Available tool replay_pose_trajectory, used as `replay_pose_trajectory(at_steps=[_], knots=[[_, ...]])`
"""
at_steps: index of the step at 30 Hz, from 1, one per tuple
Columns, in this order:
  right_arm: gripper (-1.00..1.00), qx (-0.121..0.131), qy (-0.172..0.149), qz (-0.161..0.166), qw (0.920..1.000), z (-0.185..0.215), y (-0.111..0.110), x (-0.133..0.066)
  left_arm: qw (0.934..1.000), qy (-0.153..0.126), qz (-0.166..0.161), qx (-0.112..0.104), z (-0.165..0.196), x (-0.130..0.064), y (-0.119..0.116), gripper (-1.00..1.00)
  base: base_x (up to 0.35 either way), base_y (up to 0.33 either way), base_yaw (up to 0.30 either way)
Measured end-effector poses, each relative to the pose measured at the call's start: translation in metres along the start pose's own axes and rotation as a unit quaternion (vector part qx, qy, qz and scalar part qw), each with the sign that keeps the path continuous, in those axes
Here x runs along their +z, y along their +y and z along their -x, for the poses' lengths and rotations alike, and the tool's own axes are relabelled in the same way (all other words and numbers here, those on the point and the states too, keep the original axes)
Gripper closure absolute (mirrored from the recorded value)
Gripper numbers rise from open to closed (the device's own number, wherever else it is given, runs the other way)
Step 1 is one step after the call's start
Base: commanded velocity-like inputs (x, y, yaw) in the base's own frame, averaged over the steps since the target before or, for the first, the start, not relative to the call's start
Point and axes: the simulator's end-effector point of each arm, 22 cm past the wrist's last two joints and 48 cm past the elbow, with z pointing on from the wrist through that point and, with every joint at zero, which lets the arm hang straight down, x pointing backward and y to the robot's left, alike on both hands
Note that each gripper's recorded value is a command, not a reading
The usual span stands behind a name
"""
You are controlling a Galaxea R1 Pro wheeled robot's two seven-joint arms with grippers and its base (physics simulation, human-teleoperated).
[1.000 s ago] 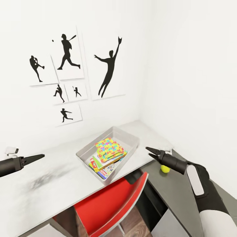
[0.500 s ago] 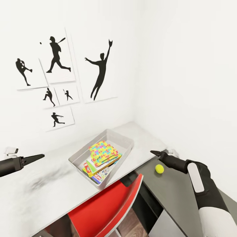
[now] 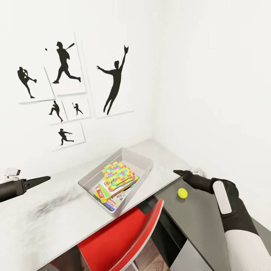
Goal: Put all the toys in the child's room - the three board games (two on the bed and one on the table), the two jigsaw puzzles on the table, and the tennis ball on the table - inside the toy box on the table in the child's room.
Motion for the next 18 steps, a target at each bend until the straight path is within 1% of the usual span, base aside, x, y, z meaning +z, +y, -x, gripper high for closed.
replay_pose_trajectory(at_steps=[6, 12, 13, 16, 18], knots=[[-1.0, -0.011, 0.0, -0.049, 0.9987, 0.004, -0.013, 0.003, 1.0, -0.001, -0.001, 0.0, 0.001, 0.0, 0.0, -1.0, 0.0, 0.0, 0.0], [-1.0, -0.028, 0.009, -0.085, 0.996, 0.007, -0.011, 0.014, 1.0, -0.001, -0.002, 0.0, 0.0, 0.0, -0.001, -1.0, 0.0, 0.0, 0.0], [-1.0, -0.029, 0.027, -0.109, 0.9933, 0.004, -0.008, 0.031, 1.0, -0.001, -0.002, -0.001, 0.0, 0.0, -0.001, -1.0, 0.0, 0.0, 0.0], [-1.0, -0.029, 0.041, -0.127, 0.9907, 0.002, -0.006, 0.041, 1.0, -0.001, -0.002, -0.001, 0.001, 0.0, -0.001, -1.0, 0.0, 0.0, 0.0], [-1.0, -0.026, 0.056, -0.148, 0.987, 0.0, -0.003, 0.053, 1.0, -0.001, -0.001, -0.002, 0.001, 0.0, -0.001, -1.0, 0.0, 0.0, 0.0]])
